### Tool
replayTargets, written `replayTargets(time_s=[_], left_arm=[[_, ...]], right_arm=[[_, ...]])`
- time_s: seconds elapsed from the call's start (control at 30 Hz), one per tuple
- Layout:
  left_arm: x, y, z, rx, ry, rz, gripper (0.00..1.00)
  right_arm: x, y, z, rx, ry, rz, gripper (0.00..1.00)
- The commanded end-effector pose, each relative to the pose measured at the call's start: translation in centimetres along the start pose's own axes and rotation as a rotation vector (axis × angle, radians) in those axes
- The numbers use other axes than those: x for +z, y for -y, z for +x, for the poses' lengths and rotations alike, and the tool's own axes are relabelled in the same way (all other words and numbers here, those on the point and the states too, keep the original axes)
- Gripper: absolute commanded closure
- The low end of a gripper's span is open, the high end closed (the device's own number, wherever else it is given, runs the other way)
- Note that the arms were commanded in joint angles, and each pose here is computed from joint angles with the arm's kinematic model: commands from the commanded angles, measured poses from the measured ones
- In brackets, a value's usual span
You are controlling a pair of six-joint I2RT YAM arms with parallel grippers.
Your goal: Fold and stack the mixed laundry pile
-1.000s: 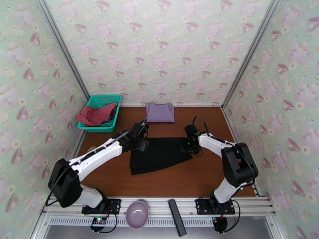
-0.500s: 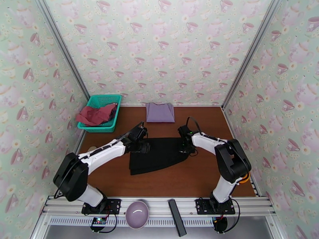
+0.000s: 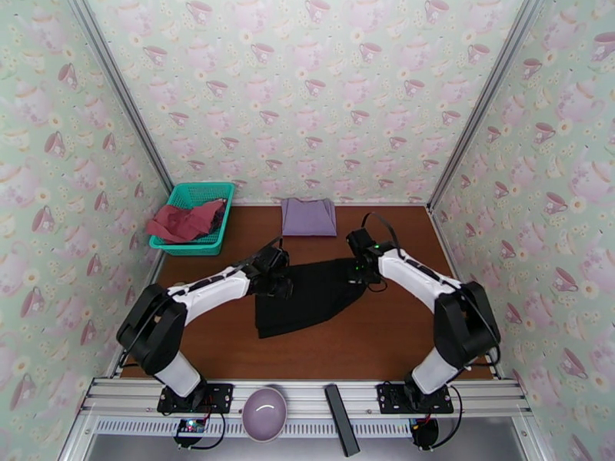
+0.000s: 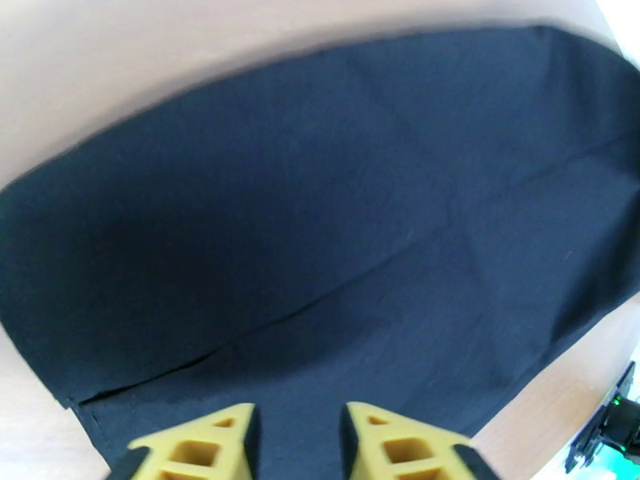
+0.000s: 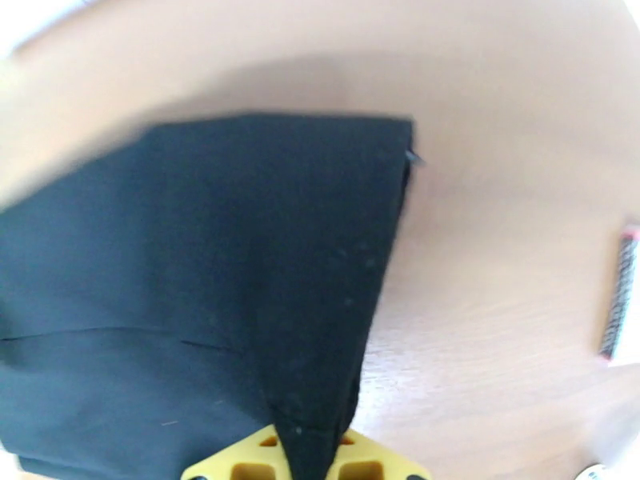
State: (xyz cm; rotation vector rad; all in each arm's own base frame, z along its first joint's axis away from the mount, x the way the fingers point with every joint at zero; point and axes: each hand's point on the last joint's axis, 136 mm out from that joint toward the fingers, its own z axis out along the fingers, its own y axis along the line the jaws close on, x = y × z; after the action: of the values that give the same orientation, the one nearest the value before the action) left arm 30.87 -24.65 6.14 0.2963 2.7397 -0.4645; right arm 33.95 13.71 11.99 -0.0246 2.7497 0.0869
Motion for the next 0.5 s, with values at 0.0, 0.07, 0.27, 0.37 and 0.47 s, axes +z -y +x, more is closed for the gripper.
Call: replayTargets(time_s=[0.0, 0.07, 0.27, 0.37, 0.47], left_arm=[[0.2, 3.3, -1.6, -0.015, 0.019, 0.133, 0.71], [0.6, 4.0, -1.7, -0.016, 0.016, 0.156, 0.72], [1.9, 5.0, -1.9, -0.024, 0.015, 0.184, 0.75], [2.3, 5.4, -1.8, -0.031, 0.007, 0.213, 0.74], [2.8, 5.2, -1.6, -0.036, 0.004, 0.207, 0.74]], right_arm=[[-2.2, -0.2, -0.4, -0.023, 0.024, -0.028, 1.0], [-2.7, -1.0, -0.5, -0.023, 0.031, -0.069, 1.0], [-3.2, -4.5, -0.4, -0.076, 0.02, -0.142, 1.0], [-3.0, -6.8, -0.3, -0.119, 0.008, -0.156, 1.0], [-3.2, -9.1, -0.4, -0.161, 0.007, -0.172, 1.0]])
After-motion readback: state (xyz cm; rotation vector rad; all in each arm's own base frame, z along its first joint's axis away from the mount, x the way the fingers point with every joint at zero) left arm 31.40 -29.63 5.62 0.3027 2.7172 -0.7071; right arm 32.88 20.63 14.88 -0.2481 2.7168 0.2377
